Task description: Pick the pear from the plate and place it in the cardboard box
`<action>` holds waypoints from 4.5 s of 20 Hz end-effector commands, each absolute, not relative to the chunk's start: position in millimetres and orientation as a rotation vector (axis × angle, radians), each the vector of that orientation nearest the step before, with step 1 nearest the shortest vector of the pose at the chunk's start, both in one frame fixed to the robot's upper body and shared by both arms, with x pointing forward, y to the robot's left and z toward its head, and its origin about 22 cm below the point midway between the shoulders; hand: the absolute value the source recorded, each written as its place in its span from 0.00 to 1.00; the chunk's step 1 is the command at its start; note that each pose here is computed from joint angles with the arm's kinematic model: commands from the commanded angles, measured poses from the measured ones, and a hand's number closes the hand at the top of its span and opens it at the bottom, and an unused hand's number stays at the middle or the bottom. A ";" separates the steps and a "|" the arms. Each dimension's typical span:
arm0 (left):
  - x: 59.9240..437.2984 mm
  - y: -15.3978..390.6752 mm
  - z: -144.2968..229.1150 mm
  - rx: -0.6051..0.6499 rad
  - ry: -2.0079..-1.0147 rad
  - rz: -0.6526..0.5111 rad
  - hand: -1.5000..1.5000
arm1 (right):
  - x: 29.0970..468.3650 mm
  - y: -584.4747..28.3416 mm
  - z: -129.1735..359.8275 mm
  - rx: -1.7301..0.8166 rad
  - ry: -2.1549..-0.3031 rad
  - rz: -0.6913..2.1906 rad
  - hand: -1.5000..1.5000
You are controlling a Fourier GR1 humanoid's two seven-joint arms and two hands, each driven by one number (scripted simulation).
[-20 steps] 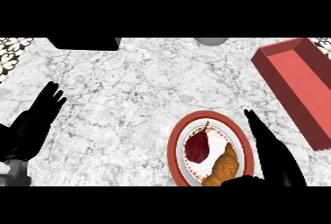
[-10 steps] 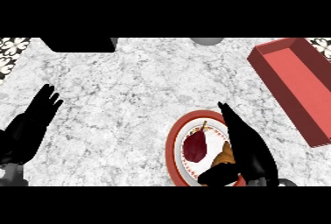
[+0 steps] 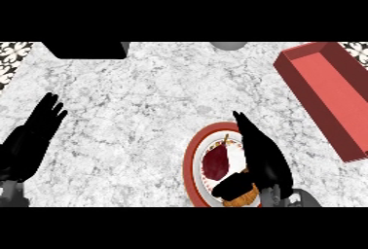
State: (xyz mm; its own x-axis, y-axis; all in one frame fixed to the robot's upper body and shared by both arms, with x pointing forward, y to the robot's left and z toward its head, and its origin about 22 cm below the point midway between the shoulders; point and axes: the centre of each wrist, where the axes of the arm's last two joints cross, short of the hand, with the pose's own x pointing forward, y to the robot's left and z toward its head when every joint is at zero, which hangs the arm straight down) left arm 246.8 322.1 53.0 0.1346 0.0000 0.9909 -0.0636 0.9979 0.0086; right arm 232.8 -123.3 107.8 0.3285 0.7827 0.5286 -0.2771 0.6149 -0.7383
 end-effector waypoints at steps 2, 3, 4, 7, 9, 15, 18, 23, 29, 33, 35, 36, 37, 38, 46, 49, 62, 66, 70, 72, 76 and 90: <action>233.2 330.8 53.9 0.067 -1.429 0.042 0.50 | 243.4 -109.0 117.3 -0.645 -0.921 0.732 0.00; 235.2 337.4 42.3 0.044 -1.441 0.042 0.50 | 239.6 -92.7 113.6 -0.663 -0.943 0.734 0.00; 234.0 327.2 61.1 0.056 -1.439 0.037 0.50 | 247.5 -103.7 112.5 -0.657 -0.922 0.741 0.00; 235.7 323.3 38.5 0.053 -1.444 0.044 0.50 | 235.1 -88.5 107.3 -0.677 -0.926 0.778 0.00; 249.7 313.3 61.6 0.050 -1.444 0.041 0.50 | 247.2 -87.5 107.0 -0.693 -0.878 0.808 0.00; 246.1 302.9 50.1 0.049 -1.448 0.038 0.50 | 256.4 -85.8 91.0 -0.681 -0.856 0.812 0.00; 242.0 318.7 46.9 0.066 -1.452 0.047 0.50 | 267.3 -101.0 91.2 -0.683 -0.828 0.787 0.00; 240.5 324.6 63.8 0.047 -1.438 0.030 0.50 | 273.6 -80.4 89.7 -0.694 -0.794 0.794 0.00; 250.7 322.4 55.8 0.057 -1.450 0.046 0.50 | 269.9 -84.6 74.0 -0.700 -0.777 0.821 0.00; 235.8 330.9 41.3 0.051 -1.436 0.039 0.50 | 291.6 -91.2 78.6 -0.675 -0.748 0.815 0.00; 256.9 302.4 53.3 0.069 -1.456 0.043 0.50 | 268.4 -81.3 61.1 -0.676 -0.749 0.835 0.00; 240.4 306.3 38.3 0.051 -1.443 0.048 0.50 | 270.3 -85.4 54.8 -0.687 -0.737 0.837 0.00; 237.5 313.2 55.7 0.040 -1.438 0.039 0.50 | 268.5 -72.4 53.4 -0.676 -0.734 0.840 0.00; 238.1 316.7 53.3 0.045 -1.453 0.053 0.50 | 276.1 -92.8 50.6 -0.676 -0.712 0.856 0.00; 272.7 320.5 63.8 0.065 -1.440 0.056 0.50 | 263.6 -89.0 40.1 -0.665 -0.712 0.873 0.00; 231.5 313.3 56.3 0.056 -1.450 0.053 0.50 | 255.2 -88.8 20.4 -0.670 -0.713 0.842 0.00; 250.2 324.6 55.3 0.046 -1.450 0.038 0.50 | 264.0 -77.2 23.2 -0.715 -0.836 0.893 1.00; 247.5 338.3 58.7 0.072 -1.473 0.054 0.50 | 300.5 -93.2 20.1 -0.733 -0.849 0.883 1.00; 242.0 306.1 48.8 0.043 -1.457 0.034 0.50 | 357.2 -154.4 41.2 -0.782 -0.859 0.962 1.00; 240.7 314.2 55.7 0.048 -1.450 0.026 0.50 | 387.4 -195.2 73.9 -0.810 -0.867 0.985 1.00; 249.2 326.8 57.8 0.044 -1.443 0.019 0.50 | 407.9 -197.6 73.5 -0.939 -0.864 1.038 1.00; 246.7 324.5 39.6 0.039 -1.429 0.046 0.50 | 402.1 -127.9 202.6 -1.222 -1.274 0.818 1.00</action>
State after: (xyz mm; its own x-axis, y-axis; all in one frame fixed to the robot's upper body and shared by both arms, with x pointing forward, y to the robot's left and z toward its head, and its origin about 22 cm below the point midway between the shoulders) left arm 246.2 320.0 47.9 0.1317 0.0028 0.9913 -0.0658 0.9978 0.0060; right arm 409.0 -148.9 156.4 0.1795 0.9620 0.2056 0.0351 0.2026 -0.9786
